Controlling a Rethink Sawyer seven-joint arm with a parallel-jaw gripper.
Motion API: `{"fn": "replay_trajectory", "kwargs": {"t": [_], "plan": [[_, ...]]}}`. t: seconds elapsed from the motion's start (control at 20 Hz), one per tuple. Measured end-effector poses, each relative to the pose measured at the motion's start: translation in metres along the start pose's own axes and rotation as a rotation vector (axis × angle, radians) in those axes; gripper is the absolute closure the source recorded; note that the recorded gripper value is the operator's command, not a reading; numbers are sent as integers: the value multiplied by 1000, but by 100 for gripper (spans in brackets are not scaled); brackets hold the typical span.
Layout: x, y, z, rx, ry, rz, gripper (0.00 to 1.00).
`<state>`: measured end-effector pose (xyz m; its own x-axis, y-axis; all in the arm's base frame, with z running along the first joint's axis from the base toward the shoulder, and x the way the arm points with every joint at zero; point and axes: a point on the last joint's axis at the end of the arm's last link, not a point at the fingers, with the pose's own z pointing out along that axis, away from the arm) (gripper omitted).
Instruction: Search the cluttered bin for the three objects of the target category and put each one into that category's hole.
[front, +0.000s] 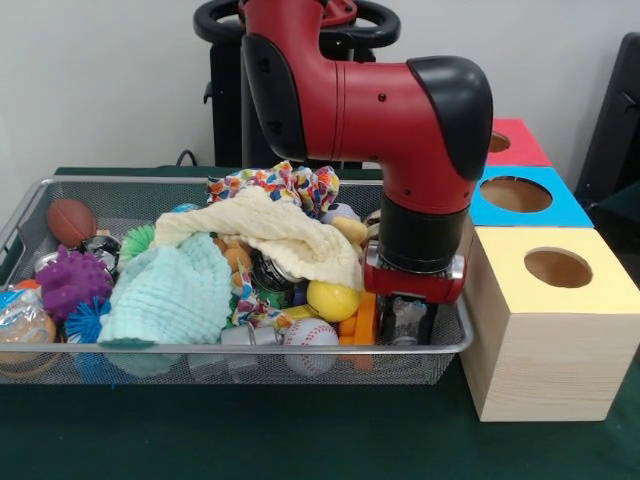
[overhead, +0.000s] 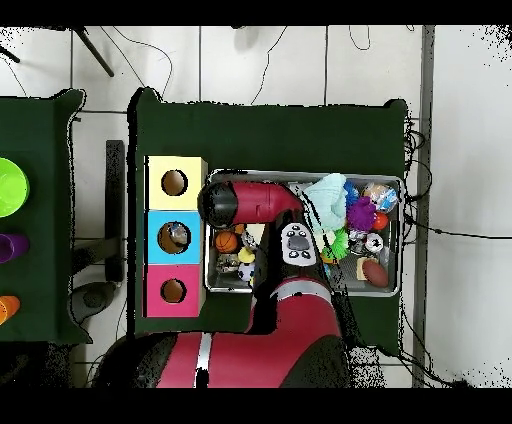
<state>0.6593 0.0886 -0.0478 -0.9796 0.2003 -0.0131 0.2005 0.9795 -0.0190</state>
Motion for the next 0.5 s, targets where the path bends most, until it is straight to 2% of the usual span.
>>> {"fn": "replay_trajectory", "kwargs": {"t": [0.35, 0.5], "plan": [[-1, 5, -27, 26, -14, -24, 100], [-4, 6, -48, 40, 4, -29, 100]]}}
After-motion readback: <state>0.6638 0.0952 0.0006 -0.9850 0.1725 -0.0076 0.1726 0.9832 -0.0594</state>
